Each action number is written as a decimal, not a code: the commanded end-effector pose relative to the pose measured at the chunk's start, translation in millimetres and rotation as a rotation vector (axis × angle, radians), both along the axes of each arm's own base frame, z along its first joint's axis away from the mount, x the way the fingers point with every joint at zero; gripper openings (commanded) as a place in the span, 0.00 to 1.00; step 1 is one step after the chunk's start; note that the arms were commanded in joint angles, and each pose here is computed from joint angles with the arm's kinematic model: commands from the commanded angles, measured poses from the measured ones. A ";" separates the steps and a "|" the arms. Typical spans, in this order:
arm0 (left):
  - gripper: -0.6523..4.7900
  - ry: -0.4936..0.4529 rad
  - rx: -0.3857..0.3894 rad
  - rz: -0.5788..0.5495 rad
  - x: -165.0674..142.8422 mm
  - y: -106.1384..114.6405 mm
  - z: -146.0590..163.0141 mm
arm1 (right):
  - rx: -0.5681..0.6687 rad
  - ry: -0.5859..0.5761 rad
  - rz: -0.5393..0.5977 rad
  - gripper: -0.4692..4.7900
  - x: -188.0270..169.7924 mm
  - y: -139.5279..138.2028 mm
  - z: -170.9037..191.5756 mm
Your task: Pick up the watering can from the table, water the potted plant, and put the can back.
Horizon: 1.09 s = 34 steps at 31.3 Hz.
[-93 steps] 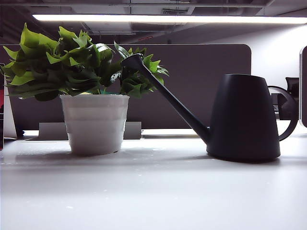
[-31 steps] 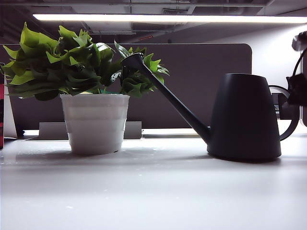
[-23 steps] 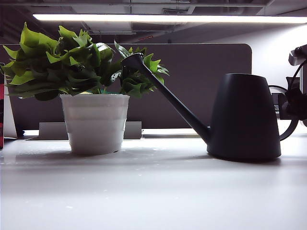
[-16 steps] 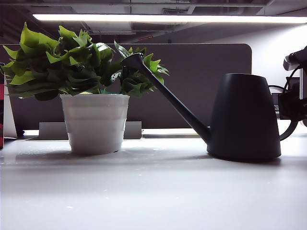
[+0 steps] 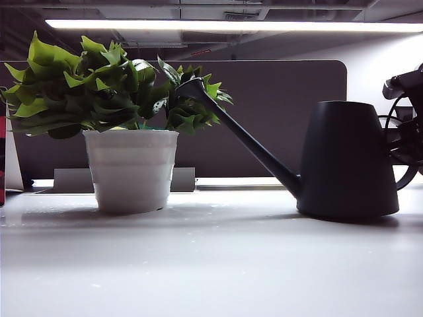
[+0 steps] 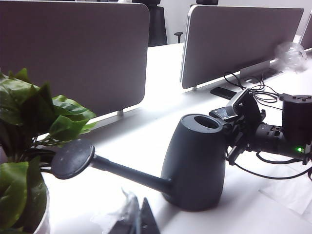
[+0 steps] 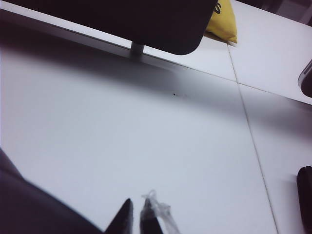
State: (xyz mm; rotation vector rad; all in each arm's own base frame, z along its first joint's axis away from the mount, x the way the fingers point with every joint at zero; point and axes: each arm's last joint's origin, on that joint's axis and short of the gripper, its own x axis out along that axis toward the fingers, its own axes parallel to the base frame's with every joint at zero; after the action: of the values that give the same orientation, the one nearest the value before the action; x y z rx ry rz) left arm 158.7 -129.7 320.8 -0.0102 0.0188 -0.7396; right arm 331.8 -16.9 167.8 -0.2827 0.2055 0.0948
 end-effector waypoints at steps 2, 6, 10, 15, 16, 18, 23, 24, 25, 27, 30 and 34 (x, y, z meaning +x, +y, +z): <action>0.11 -0.020 -0.006 -0.004 -1.3 0.7 3.4 | 0.004 -0.093 -0.008 0.09 0.8 3.4 18.2; 0.11 -0.026 -0.011 0.005 -4.8 4.0 5.9 | 0.044 -0.159 -0.012 0.09 -0.7 4.6 37.7; 0.11 -0.017 -0.001 0.084 -11.3 12.4 8.3 | 0.080 -0.256 -0.012 0.09 -7.0 5.0 65.0; 0.11 -0.047 0.078 0.175 -20.9 25.4 13.9 | 0.077 -0.328 0.002 0.09 -9.9 7.0 109.7; 0.11 -0.047 0.093 0.189 -21.5 27.5 15.9 | 0.077 -0.333 0.006 0.09 -9.2 7.8 119.2; 0.11 -0.026 0.111 0.227 -22.4 32.8 21.8 | 0.074 -0.342 0.017 0.09 -6.8 11.2 141.8; 0.11 0.044 0.170 0.322 -18.6 47.9 41.0 | -0.028 -0.368 0.076 0.09 1.3 27.6 196.3; 0.11 0.059 0.176 0.347 -16.7 51.6 45.4 | -0.068 -0.372 0.092 0.09 2.8 32.5 206.8; 0.11 0.070 0.181 0.358 -14.4 53.8 48.8 | -0.099 -0.376 0.103 0.09 4.1 36.1 214.4; 0.11 0.103 0.197 0.366 -7.1 57.4 53.1 | -0.151 -0.385 0.116 0.09 5.6 42.8 230.6; 0.11 0.176 0.224 0.324 8.5 58.5 54.3 | -0.207 -0.373 0.129 0.09 5.8 51.2 250.7; 0.11 0.272 0.268 0.322 30.5 55.7 55.4 | -0.265 -0.400 0.070 0.09 5.5 54.9 270.4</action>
State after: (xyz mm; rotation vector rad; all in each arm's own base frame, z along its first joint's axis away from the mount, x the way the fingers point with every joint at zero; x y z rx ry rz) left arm 186.5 -73.2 372.7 0.1398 0.3475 -0.3951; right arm 344.1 41.1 411.0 -0.5745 -0.0575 0.1701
